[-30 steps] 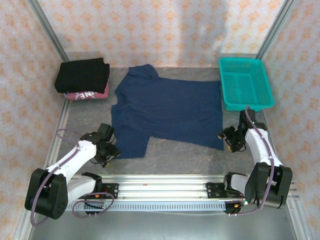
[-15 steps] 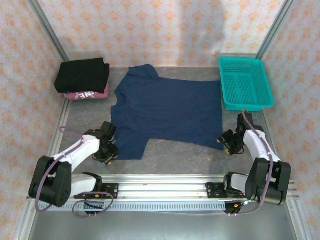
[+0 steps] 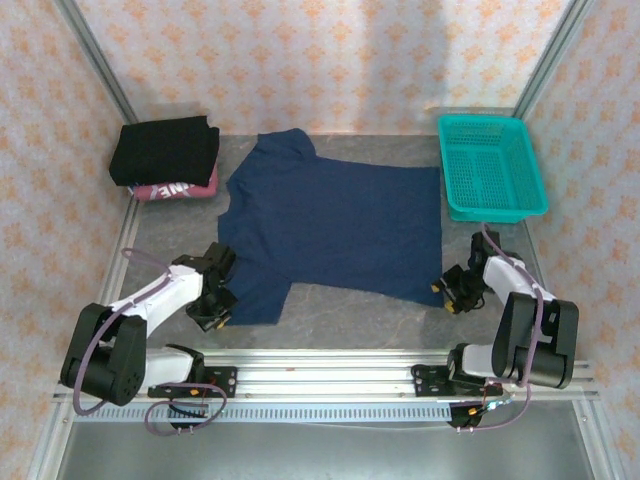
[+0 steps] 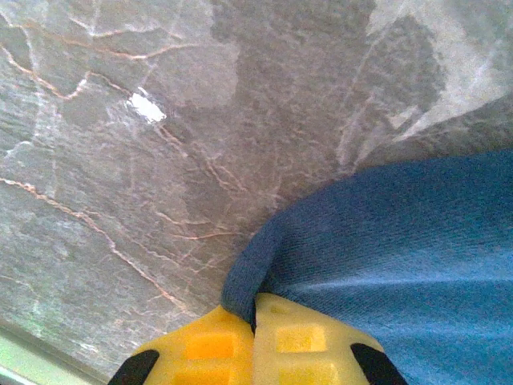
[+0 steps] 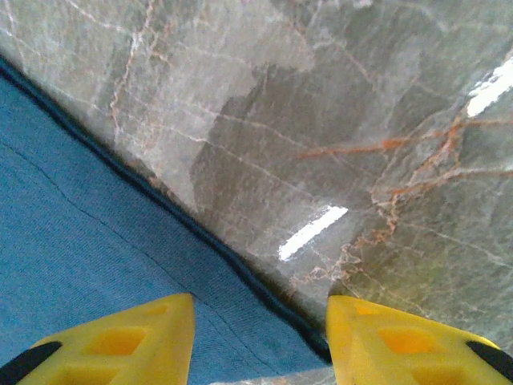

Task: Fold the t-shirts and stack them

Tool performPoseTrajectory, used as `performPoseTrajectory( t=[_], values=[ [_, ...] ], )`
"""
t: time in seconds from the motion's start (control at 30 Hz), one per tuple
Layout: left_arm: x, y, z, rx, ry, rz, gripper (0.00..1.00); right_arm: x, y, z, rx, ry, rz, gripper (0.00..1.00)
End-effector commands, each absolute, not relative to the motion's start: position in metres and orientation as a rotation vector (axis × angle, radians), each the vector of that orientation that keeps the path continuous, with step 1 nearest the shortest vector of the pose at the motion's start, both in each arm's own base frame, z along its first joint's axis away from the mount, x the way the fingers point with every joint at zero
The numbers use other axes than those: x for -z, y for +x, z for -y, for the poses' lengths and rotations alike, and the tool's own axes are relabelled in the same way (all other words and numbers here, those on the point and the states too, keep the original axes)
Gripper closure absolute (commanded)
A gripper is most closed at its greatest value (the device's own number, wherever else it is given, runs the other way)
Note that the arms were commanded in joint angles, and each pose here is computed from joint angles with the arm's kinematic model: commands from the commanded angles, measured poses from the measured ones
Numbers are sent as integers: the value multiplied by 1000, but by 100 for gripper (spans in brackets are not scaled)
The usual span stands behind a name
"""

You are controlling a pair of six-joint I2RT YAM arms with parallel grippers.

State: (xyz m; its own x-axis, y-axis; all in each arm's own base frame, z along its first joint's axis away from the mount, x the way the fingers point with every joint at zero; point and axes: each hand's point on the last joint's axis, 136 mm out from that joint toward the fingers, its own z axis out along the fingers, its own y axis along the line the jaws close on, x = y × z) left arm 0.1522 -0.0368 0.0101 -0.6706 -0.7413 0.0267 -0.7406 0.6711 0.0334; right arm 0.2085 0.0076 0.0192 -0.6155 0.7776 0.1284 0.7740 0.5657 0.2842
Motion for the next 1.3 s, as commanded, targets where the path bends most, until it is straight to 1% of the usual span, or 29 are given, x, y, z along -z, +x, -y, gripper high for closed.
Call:
performPoseTrajectory(
  t=[0.0, 0.17, 0.43, 0.5, 0.6, 0.7, 0.77, 1.1, 1.27],
  values=[
    [-17, 231, 67, -402, 1315, 3067, 100, -21, 209, -11, -519, 1357, -2747, 53],
    [-18, 231, 69, -417, 1303, 3067, 100, -19, 197, -14, -522, 1381, -2770, 53],
    [-22, 231, 70, -434, 1304, 3075, 100, -10, 189, -19, -521, 1389, -2791, 56],
    [-24, 231, 71, -443, 1300, 3078, 100, -4, 190, -18, -527, 1403, -2777, 60],
    [-25, 229, 70, -438, 1294, 3081, 100, 3, 194, -20, -537, 1423, -2793, 70],
    [-30, 227, 69, -442, 1294, 3090, 100, 0, 200, -17, -523, 1423, -2775, 90],
    [-36, 225, 66, -440, 1298, 3101, 100, -8, 203, -14, -512, 1417, -2755, 100],
    [-76, 209, 57, -483, 1329, 3161, 100, -58, 204, -5, -460, 1370, -2655, 100],
    [-96, 211, 55, -532, 1359, 3194, 100, -70, 208, -6, -489, 1360, -2613, 100]
  ],
)
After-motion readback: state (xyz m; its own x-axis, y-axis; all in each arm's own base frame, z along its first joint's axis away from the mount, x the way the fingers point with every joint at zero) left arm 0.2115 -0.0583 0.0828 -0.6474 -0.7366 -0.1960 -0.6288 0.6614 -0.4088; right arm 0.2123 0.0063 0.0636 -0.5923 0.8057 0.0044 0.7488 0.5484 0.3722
